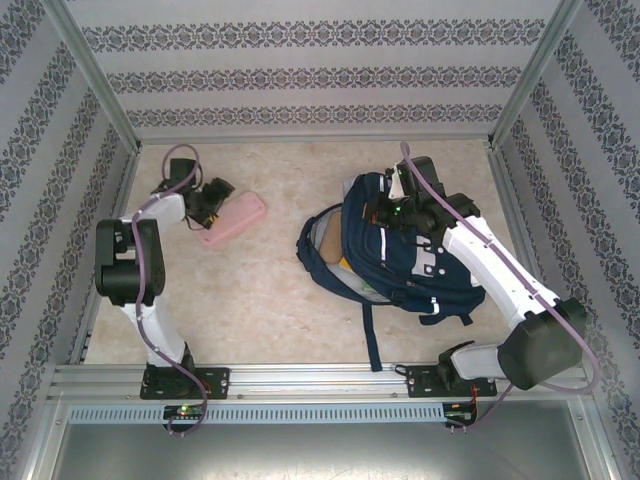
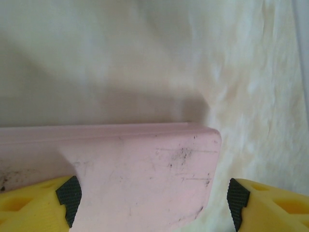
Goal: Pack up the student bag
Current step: Move the pencil case to the center of the table, then pick up the pencil case at the center of the table.
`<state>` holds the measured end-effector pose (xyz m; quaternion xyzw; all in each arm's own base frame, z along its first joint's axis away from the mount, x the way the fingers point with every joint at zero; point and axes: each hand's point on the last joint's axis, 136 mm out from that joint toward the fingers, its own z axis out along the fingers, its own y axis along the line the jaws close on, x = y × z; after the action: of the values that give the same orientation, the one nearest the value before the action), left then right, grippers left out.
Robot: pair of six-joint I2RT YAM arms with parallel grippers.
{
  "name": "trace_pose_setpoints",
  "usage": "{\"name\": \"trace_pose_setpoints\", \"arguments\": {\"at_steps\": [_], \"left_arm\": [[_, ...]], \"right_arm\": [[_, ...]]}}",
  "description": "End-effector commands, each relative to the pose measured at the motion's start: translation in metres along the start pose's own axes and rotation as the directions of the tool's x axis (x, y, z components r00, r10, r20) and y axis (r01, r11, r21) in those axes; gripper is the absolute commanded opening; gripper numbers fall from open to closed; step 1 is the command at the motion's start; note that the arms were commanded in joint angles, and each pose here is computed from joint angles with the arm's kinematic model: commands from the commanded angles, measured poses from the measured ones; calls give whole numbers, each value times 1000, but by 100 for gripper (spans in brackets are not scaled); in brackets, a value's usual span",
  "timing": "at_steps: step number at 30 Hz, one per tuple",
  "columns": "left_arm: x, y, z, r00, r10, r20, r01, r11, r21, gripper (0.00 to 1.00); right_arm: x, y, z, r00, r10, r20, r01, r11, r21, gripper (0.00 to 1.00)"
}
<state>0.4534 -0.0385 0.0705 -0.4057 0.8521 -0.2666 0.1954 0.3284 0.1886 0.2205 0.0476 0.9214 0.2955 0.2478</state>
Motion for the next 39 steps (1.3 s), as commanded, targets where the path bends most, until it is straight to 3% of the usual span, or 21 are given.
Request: {"name": "trace_pose_setpoints", "arguments": {"at_steps": [1, 6, 12, 15, 17, 20, 23, 29, 34, 39], "left_arm": [[71, 33, 7, 994, -84, -76, 74, 990, -124, 84], [135, 29, -3, 995, -57, -82, 43, 987, -154, 84], [154, -4, -33, 983, 159, -92, -169, 979, -111, 85], [150, -9, -42, 918, 373, -134, -389, 913, -125, 86], [151, -12, -42, 817, 542, -198, -569, 814, -118, 87], [157, 2, -32, 678, 654, -335, -719, 684, -120, 86], [166, 16, -24, 602, 675, -426, -771, 630, -91, 86], [173, 34, -25, 498, 705, -505, -836, 544, -66, 90], [190, 40, -21, 462, 696, -550, -833, 553, -1, 96], [195, 51, -16, 429, 692, -581, -861, 508, -32, 95]], "right_arm": [[-31, 46, -13, 991, -68, 117, 87, 983, -165, 0], [-29, 48, -12, 991, -71, 114, 91, 980, -178, 0], [-25, 51, -16, 990, -73, 117, 94, 978, -186, 0], [-24, 49, -18, 990, -72, 125, 94, 979, -182, 0], [-22, 49, -21, 989, -73, 126, 95, 979, -181, 0], [-19, 47, -21, 990, -68, 126, 90, 980, -178, 0], [-17, 46, -22, 990, -67, 125, 89, 981, -173, 0], [-16, 44, -26, 988, -74, 132, 94, 983, -158, 0], [-16, 45, -23, 990, -69, 123, 89, 983, -163, 0], [-18, 45, -21, 990, -72, 123, 91, 983, -160, 0]]}}
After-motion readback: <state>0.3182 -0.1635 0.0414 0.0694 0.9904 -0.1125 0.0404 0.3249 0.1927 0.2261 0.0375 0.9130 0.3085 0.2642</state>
